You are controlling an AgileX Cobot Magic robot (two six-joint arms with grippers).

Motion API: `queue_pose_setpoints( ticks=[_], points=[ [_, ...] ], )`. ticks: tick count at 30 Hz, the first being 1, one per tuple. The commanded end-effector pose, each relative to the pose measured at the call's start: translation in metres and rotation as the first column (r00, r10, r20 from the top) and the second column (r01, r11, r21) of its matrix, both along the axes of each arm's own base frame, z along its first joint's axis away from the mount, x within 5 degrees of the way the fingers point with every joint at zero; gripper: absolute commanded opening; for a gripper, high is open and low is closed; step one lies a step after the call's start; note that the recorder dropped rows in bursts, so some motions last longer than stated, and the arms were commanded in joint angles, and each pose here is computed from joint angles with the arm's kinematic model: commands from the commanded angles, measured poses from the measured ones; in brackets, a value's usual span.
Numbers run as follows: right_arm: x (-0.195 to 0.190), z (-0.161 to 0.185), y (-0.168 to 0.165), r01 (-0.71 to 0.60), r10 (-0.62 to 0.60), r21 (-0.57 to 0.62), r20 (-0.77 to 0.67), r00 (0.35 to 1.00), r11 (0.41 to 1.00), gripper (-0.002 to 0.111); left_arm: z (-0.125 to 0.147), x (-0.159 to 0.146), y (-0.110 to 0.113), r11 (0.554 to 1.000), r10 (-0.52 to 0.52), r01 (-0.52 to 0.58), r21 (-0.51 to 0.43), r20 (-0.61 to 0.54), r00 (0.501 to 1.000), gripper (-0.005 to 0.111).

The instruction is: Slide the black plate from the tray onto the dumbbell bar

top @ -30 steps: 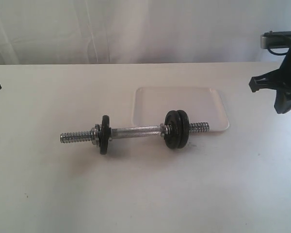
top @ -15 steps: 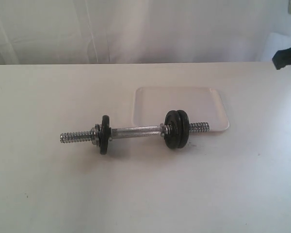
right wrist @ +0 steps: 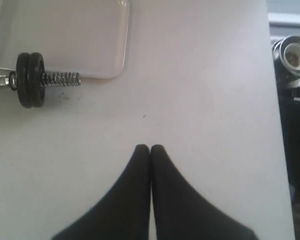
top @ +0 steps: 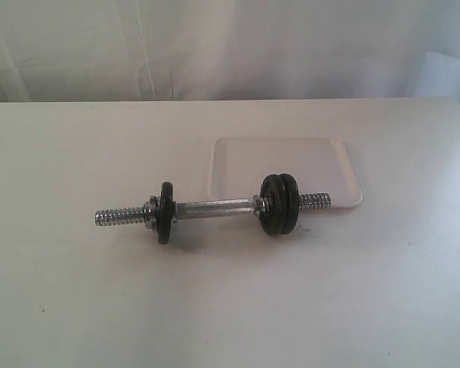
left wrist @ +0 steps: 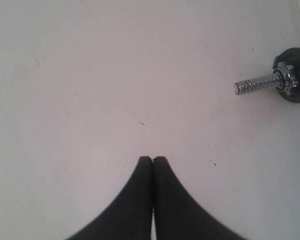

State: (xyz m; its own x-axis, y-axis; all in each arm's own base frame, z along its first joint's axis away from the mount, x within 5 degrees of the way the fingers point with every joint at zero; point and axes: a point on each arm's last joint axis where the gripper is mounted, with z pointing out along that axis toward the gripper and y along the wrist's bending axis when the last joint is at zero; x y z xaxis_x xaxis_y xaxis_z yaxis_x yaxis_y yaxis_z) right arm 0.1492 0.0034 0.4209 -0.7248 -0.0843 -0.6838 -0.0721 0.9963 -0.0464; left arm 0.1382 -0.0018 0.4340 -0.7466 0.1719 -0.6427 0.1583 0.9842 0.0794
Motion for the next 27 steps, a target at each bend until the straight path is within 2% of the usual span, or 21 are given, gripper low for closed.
queue_pose_setpoints(
  ticks=[1, 7, 15, 24, 27],
  points=[
    [-0.044, 0.013, -0.001, 0.002, -0.002, 0.002, 0.133, 0.991, 1.000, 0.000, -0.007, -0.051, -0.001, 1.000, 0.003, -0.003, 0.002, 0.001, 1.000, 0.000],
    [-0.115, 0.022, -0.003, 0.001, -0.003, 0.006, 0.322, 0.947, 1.000, 0.000, -0.012, -0.106, -0.003, 1.000, -0.006, 0.004, 0.014, 0.139, 0.990, 0.000],
    [-0.207, 0.018, -0.005, -0.002, -0.003, 0.009, 0.565, 0.825, 1.000, 0.000, -0.024, -0.173, -0.005, 1.000, -0.009, 0.002, 0.022, 0.333, 0.943, 0.000],
    [-0.285, -0.007, -0.006, -0.004, -0.005, 0.010, 0.755, 0.656, 1.000, 0.000, -0.045, -0.240, -0.006, 0.999, -0.026, 0.004, 0.042, 0.544, 0.839, 0.000],
    [-0.289, -0.008, -0.006, -0.004, -0.005, 0.010, 0.764, 0.645, 1.000, 0.000, -0.052, -0.258, -0.007, 0.999, -0.027, 0.001, 0.044, 0.598, 0.801, 0.000]
  ],
)
